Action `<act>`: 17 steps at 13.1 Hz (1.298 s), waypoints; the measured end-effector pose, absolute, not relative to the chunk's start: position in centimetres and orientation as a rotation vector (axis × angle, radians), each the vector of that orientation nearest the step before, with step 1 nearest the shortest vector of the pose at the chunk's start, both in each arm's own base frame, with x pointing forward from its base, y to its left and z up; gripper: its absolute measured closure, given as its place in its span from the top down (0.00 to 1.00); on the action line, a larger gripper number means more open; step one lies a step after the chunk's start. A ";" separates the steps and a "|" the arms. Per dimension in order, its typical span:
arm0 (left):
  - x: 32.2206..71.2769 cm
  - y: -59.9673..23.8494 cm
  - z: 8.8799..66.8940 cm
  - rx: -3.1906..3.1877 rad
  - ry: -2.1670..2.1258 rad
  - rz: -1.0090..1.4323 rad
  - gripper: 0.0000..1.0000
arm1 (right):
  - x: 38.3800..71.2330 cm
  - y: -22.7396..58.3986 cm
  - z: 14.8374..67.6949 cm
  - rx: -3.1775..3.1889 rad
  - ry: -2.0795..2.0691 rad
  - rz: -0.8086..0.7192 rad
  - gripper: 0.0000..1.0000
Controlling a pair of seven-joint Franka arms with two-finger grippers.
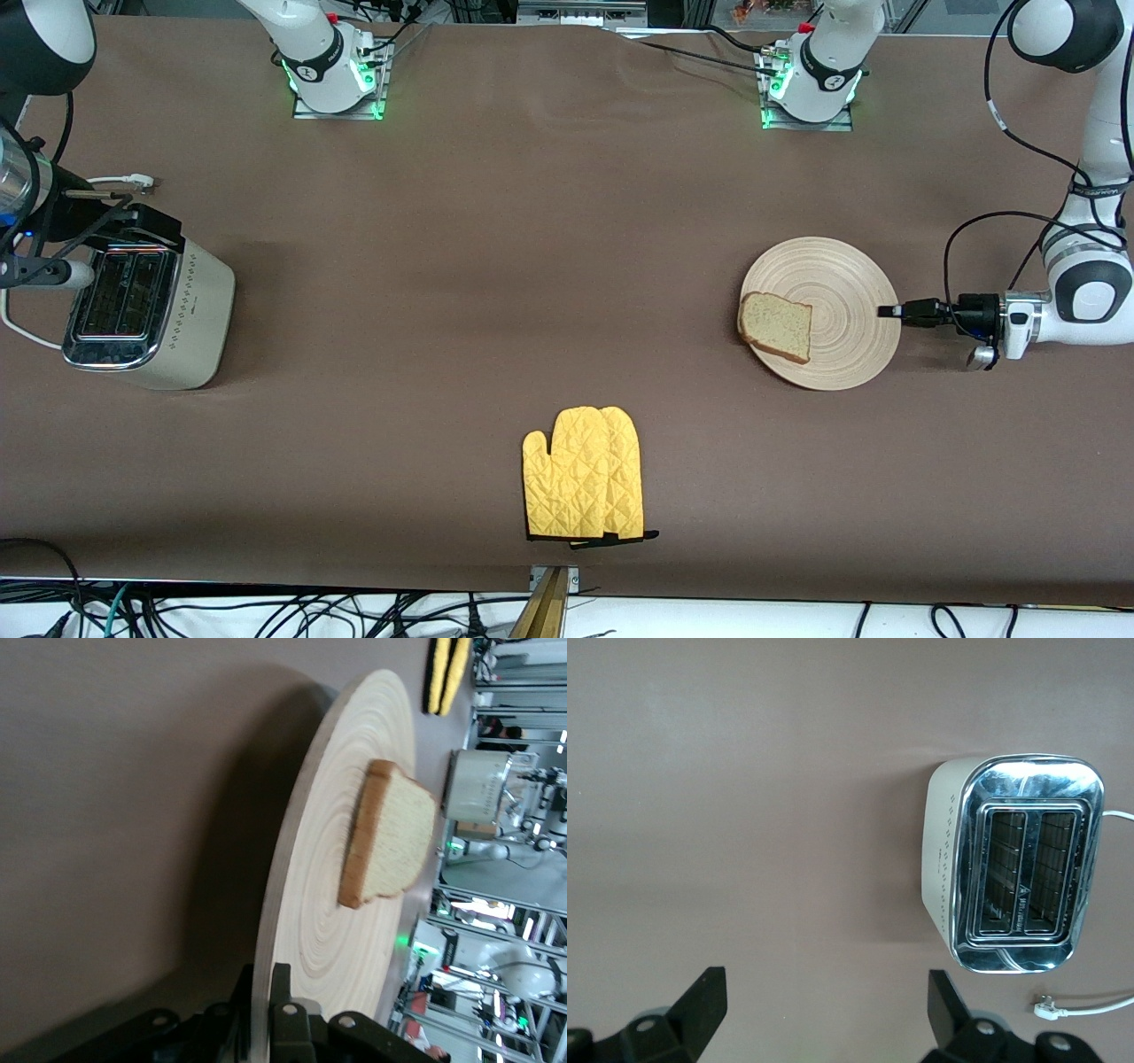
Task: Move plate and put bread in toaster
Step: 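Push the plate with the left gripper while the right gripper reaches the bread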
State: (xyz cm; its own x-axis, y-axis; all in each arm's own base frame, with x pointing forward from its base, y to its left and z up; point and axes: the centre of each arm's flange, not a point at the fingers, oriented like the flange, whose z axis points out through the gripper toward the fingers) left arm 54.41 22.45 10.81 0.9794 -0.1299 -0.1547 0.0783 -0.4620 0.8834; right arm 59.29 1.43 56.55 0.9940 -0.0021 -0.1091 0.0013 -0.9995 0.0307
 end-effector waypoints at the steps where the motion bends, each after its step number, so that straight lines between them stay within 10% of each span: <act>1: 54.6 21.7 10.8 2.023 -0.051 -0.254 0.09 | 59.4 1.5 56.3 3.106 0.000 -0.176 1.00; 17: 61.1 -20.8 11.9 2.050 -0.391 -0.359 0.09 | 61.8 2.6 48.8 3.139 0.014 -0.374 1.00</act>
State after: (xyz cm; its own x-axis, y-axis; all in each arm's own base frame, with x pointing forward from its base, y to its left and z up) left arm 61.14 -20.83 11.89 0.9044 -0.4165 -0.0920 -0.1265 -0.4680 0.8746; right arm 61.76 2.56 48.76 0.9720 0.0110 -0.2347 0.0064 -0.9998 -0.0206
